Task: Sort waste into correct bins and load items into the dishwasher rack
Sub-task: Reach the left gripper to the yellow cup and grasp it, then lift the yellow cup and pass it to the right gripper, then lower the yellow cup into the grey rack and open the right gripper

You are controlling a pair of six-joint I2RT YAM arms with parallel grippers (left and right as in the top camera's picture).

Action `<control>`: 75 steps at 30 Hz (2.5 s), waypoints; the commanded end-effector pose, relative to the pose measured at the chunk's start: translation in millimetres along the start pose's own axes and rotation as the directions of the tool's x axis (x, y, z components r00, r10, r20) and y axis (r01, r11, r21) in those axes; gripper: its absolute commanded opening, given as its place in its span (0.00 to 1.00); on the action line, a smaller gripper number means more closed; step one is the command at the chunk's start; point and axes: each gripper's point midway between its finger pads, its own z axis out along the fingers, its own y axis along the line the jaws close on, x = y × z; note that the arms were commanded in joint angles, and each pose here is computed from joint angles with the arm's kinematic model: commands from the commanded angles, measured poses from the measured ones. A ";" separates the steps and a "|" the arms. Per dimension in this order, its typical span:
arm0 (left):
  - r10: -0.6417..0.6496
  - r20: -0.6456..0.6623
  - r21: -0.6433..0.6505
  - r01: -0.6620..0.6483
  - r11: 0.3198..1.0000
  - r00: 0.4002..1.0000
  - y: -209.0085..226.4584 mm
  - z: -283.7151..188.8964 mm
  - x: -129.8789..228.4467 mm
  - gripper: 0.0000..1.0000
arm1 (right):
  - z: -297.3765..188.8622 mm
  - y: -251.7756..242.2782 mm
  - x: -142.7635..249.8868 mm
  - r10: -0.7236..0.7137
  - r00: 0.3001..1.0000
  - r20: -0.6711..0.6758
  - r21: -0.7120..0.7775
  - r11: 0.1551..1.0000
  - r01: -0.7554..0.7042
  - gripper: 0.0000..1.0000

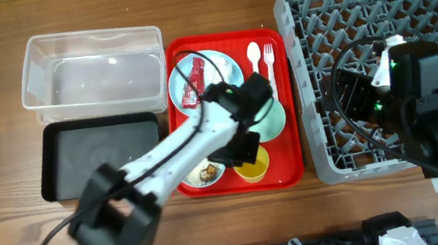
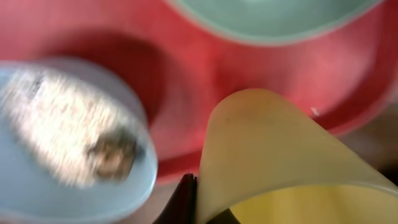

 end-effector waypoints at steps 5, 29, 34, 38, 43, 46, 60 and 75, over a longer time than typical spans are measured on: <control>-0.187 0.230 0.768 -0.061 0.637 0.955 2.2 -177.6 -22.5 0.04 | -62.8 134.6 15.8 -0.394 0.908 0.145 -0.732 0.575 0.366 0.89; -0.081 0.231 0.967 -0.220 0.126 0.970 -9.1 -267.3 6.7 0.04 | -50.0 194.8 18.8 -0.458 0.852 0.254 -0.779 0.425 0.461 0.94; -0.082 0.245 0.964 -0.234 0.127 0.966 -8.3 -267.4 6.3 0.04 | -76.2 200.4 27.6 -0.478 0.827 0.295 -0.854 0.256 0.452 0.93; -0.084 0.245 0.963 -0.232 0.137 0.966 -8.3 -265.8 5.4 0.04 | -90.5 206.9 30.4 -0.478 0.816 0.324 -0.878 0.169 0.447 0.91; -0.049 0.244 0.961 -0.235 0.145 0.968 -19.9 -261.9 9.7 0.04 | -94.1 212.0 23.6 -0.459 0.816 0.351 -0.874 0.153 0.462 0.84; -0.045 0.264 0.953 -0.254 0.164 0.963 -21.8 -259.4 7.6 0.04 | -94.5 214.3 28.1 -0.465 0.821 0.331 -0.884 0.151 0.443 0.71; -0.039 0.315 0.938 -0.305 0.168 0.948 -21.8 -261.6 3.8 0.04 | -93.4 213.4 30.9 -0.472 0.823 0.316 -0.888 0.157 0.432 0.72; -0.138 0.339 0.860 -0.247 0.447 0.931 -4.0 -221.1 -27.0 1.00 | -53.7 77.7 -18.8 -0.237 0.956 0.172 -0.466 0.835 0.291 0.56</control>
